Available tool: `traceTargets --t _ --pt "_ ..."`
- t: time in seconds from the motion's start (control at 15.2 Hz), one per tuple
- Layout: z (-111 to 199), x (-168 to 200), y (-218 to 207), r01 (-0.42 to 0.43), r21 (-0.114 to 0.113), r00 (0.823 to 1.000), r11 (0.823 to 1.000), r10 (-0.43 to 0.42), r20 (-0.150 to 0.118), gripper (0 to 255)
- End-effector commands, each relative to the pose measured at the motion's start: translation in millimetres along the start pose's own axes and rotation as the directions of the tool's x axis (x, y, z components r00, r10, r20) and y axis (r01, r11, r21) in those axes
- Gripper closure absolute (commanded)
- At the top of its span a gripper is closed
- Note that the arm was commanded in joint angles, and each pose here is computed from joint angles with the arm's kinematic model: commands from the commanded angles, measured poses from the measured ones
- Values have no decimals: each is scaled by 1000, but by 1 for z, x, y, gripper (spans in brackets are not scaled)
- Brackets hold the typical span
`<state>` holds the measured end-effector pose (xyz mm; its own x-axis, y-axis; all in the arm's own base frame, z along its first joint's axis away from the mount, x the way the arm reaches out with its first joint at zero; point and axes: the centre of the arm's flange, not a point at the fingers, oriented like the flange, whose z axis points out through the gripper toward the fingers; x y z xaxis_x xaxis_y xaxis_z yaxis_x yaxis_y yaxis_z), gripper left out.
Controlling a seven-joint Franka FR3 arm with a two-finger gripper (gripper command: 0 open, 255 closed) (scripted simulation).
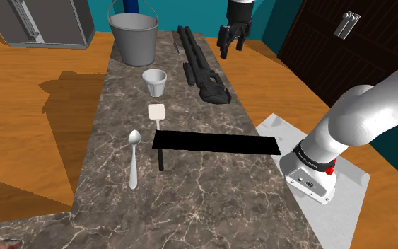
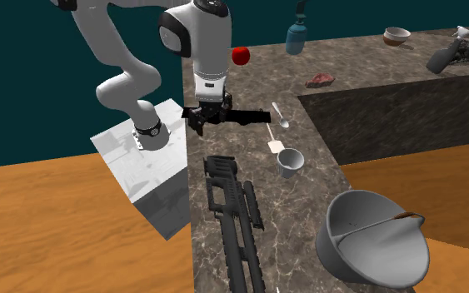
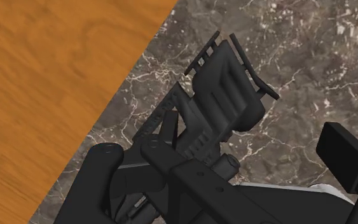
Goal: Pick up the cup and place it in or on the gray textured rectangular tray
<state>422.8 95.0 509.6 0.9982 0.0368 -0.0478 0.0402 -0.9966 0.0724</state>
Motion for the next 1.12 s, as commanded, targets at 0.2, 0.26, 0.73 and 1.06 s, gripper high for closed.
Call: traceTargets --t 0.2,0.26,0.73,1.06 --pt "17 45 -51 3 -22 1000 1000 -3 10 0" --pt "20 54 -61 4 -27 1000 1000 -4 12 0" --pt "46 117 -130 9 -59 1000 998 -8 26 0" --pt "66 162 -180 14 -82 999 997 -11 35 0"
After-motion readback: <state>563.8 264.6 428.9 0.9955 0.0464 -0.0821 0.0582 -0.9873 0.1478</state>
